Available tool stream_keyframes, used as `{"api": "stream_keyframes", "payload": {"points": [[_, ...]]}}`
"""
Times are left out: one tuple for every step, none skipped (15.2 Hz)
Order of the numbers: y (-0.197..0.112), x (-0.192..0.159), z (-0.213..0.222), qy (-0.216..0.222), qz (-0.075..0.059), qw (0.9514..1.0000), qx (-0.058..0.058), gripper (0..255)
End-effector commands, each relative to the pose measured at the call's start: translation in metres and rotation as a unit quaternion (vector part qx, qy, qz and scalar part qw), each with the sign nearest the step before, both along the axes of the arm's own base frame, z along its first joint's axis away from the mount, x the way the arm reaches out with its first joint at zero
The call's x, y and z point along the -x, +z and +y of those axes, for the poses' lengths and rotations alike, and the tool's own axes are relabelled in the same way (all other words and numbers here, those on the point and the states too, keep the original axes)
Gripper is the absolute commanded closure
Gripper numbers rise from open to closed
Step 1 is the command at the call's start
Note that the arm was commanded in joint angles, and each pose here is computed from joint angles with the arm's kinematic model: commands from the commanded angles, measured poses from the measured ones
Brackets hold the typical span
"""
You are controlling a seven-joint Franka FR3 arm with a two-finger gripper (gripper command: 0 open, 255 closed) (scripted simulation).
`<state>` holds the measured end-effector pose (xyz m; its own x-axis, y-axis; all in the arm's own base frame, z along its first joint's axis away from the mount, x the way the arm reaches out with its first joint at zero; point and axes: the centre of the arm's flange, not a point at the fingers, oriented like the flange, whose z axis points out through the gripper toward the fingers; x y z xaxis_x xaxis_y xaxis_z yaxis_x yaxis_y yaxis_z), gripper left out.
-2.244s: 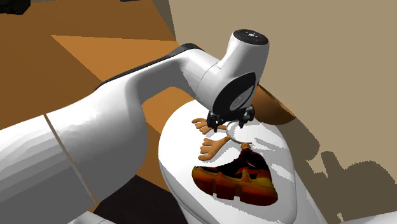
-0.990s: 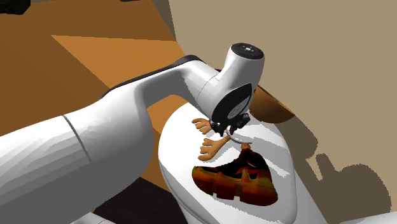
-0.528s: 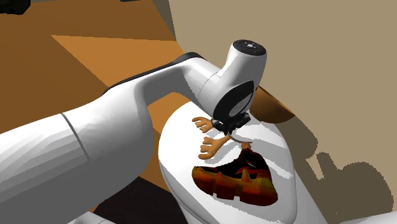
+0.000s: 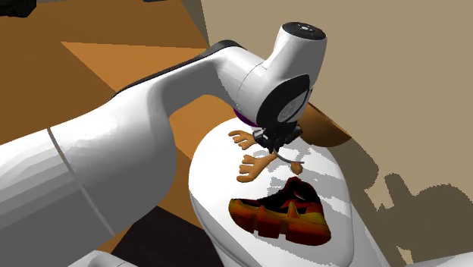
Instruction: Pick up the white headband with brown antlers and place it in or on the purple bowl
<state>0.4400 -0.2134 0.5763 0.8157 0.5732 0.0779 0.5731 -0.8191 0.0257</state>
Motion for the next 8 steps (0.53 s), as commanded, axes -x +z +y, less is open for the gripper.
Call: {"api": "stream_keyframes", "payload": {"points": [[0.011,0.001,0.001,0.000,0.000,1.0000,0.000,255],[0.016,0.001,0.001,0.000,0.000,1.0000,0.000,255],[0.021,0.001,0.001,0.000,0.000,1.0000,0.000,255],[0.027,0.001,0.001,0.000,0.000,1.0000,0.000,255],[0.032,0.001,0.001,0.000,0.000,1.0000,0.000,255],[0.037,0.001,0.001,0.000,0.000,1.0000,0.000,255],[0.042,0.001,0.001,0.000,0.000,1.0000,0.000,255],[0.048,0.001,0.001,0.000,0.000,1.0000,0.000,255]]}}
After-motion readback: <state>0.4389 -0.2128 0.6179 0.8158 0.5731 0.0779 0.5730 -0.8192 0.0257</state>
